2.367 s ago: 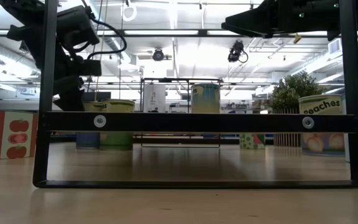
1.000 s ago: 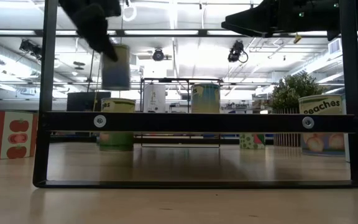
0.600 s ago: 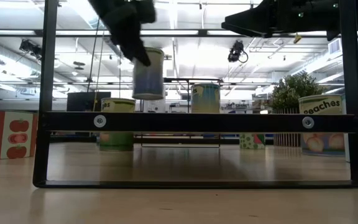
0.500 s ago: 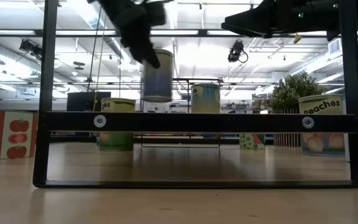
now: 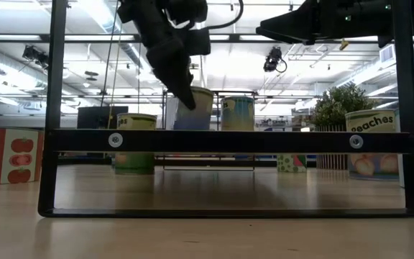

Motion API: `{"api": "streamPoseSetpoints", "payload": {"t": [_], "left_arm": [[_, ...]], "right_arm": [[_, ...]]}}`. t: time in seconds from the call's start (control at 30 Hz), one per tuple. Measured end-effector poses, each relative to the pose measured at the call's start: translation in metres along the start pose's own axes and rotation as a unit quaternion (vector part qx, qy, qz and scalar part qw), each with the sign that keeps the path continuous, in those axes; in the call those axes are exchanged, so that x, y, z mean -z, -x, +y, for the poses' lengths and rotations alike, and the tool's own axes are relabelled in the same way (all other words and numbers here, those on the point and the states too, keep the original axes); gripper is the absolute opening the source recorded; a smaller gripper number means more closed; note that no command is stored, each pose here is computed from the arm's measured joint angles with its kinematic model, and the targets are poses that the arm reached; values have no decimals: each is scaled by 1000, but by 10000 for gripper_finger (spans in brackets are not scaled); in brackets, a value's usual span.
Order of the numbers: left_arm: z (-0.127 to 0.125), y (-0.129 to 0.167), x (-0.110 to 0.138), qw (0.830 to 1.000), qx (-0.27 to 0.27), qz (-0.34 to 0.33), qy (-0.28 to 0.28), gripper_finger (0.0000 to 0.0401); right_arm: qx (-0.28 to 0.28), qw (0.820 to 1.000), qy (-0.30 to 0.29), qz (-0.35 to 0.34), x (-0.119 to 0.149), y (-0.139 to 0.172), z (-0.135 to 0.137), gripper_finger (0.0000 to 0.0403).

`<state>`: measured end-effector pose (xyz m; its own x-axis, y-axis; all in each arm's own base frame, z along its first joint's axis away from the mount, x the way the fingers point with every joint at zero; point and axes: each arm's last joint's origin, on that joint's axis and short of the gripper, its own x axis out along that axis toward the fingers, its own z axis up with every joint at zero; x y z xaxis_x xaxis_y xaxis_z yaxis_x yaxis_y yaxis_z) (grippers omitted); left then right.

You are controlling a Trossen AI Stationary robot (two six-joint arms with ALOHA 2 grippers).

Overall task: Pick and place cans onto a shelf
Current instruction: Put the canned peas on the shelf

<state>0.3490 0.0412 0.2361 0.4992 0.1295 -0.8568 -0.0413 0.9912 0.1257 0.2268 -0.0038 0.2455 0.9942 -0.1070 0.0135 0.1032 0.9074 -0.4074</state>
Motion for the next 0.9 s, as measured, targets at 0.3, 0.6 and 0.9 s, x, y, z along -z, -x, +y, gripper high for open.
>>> {"api": "streamPoseSetpoints", "payload": {"t": [0.3,0.6,0.9], "left_arm": [[0,-1,1,1000,-29,7,0,371],[-10,5,-4,996,-73,7,-43,393],[-28,12,-9,986,-132,8,-100,393]], "right_arm": [[-2,1000,0,-1,0,0,0,373],[-1,1000,0,-1,0,0,0,373],[-2,1000,-1,-1,0,0,0,373]]}}
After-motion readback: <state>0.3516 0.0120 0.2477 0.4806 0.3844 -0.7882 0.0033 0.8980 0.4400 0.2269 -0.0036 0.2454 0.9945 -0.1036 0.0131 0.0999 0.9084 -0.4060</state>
